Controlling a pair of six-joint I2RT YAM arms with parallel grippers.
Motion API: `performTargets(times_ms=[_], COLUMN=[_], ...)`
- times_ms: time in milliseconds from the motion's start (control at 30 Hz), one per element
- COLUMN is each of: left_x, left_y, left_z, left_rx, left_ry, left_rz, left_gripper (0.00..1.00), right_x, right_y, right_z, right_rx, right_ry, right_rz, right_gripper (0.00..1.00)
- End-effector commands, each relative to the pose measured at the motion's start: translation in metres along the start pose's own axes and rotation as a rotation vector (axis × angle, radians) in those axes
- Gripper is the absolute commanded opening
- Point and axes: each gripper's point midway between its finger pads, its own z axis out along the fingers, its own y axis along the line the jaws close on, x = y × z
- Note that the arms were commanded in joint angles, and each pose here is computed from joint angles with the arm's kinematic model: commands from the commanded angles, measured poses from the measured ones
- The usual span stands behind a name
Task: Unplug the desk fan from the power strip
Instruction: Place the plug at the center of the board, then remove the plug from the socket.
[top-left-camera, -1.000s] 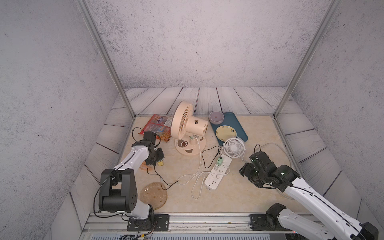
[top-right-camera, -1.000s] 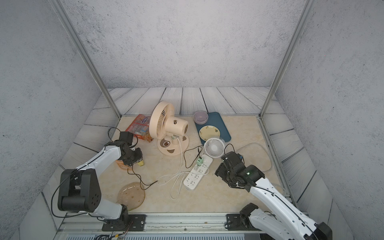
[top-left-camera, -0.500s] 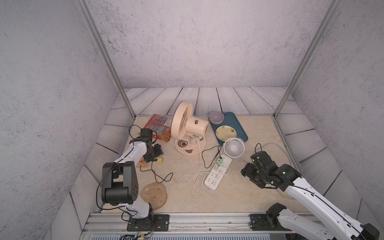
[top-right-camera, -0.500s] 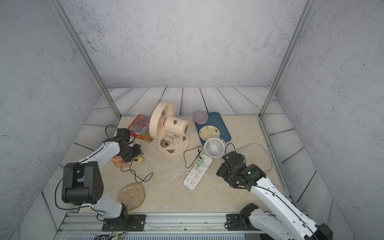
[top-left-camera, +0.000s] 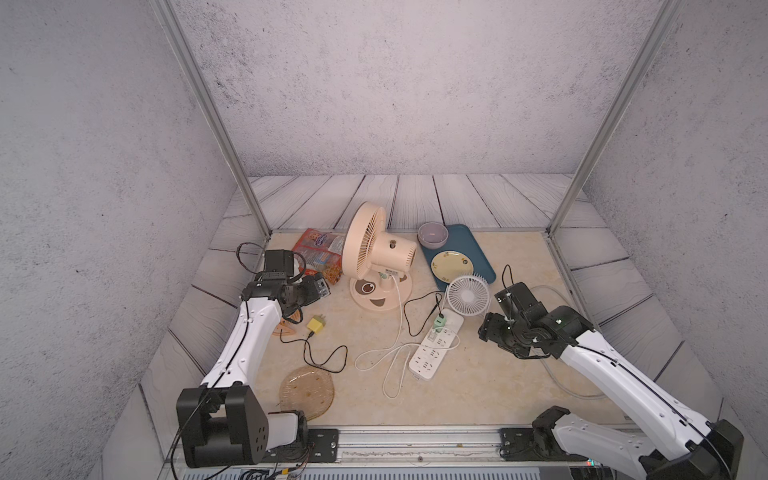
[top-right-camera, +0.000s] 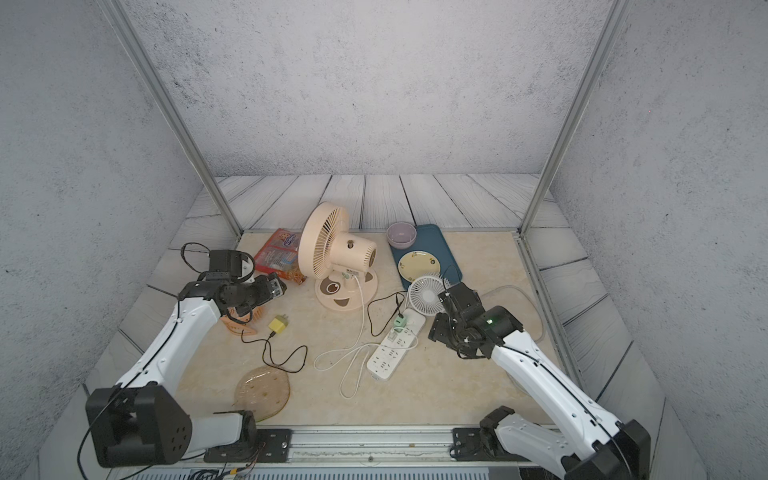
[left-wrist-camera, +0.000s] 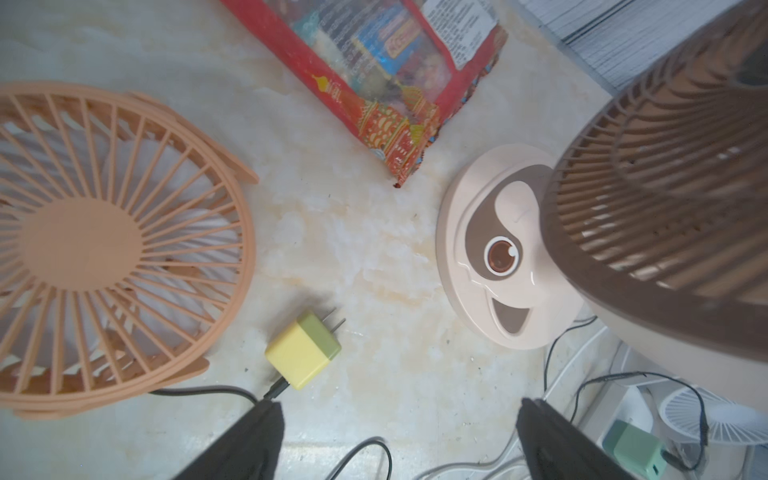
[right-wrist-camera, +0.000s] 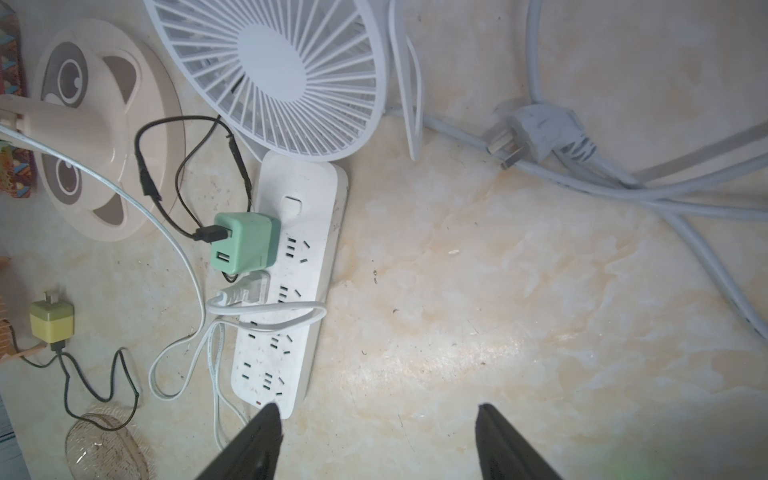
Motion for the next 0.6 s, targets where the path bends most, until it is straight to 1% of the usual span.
performTargets(times_ms=[0, 67, 133, 233, 367, 433, 567], left_x=[0.026, 0.039, 0.052, 0.074, 0.11, 0.122, 0.135], left_y=[-0.018, -0.039, -0.067, -0.11, -0.161, -0.174, -0.193], left_z=[-0.006, -0.007, -0.011, -0.017, -0.013, -0.011, -0.016], left_rx=[0.05, 0.09, 0.14, 0.231, 0.342, 0.371, 0.45], left_ry=[0.069, 0.082, 0.071, 0.069, 0.12, 0.141, 0.129], left_rz=[-0.008, 0.037, 0.104, 0.188, 0.309, 0.334, 0.369], left_gripper=[0.83, 0.8, 0.78, 0.75, 0.7, 0.69, 0.68], right_x=[0.0, 0.001, 0.001, 0.0, -0.003, -0.004, -0.006], right_y=[0.014, 0.02, 0.025, 0.035, 0.043, 0.046, 0.053], right_z=[0.002, 0.007, 0.013, 0.021, 0.029, 0.031, 0.036], right_rx=[-0.012, 0.006, 0.013, -0.018, -0.036, -0.037, -0.041], right_ry=[0.065, 0.12, 0.159, 0.174, 0.177, 0.182, 0.2], right_rz=[-0.13, -0.151, -0.155, -0.133, -0.083, -0.073, -0.066], right_gripper=[0.75, 0.75, 0.75, 0.75, 0.74, 0.72, 0.71])
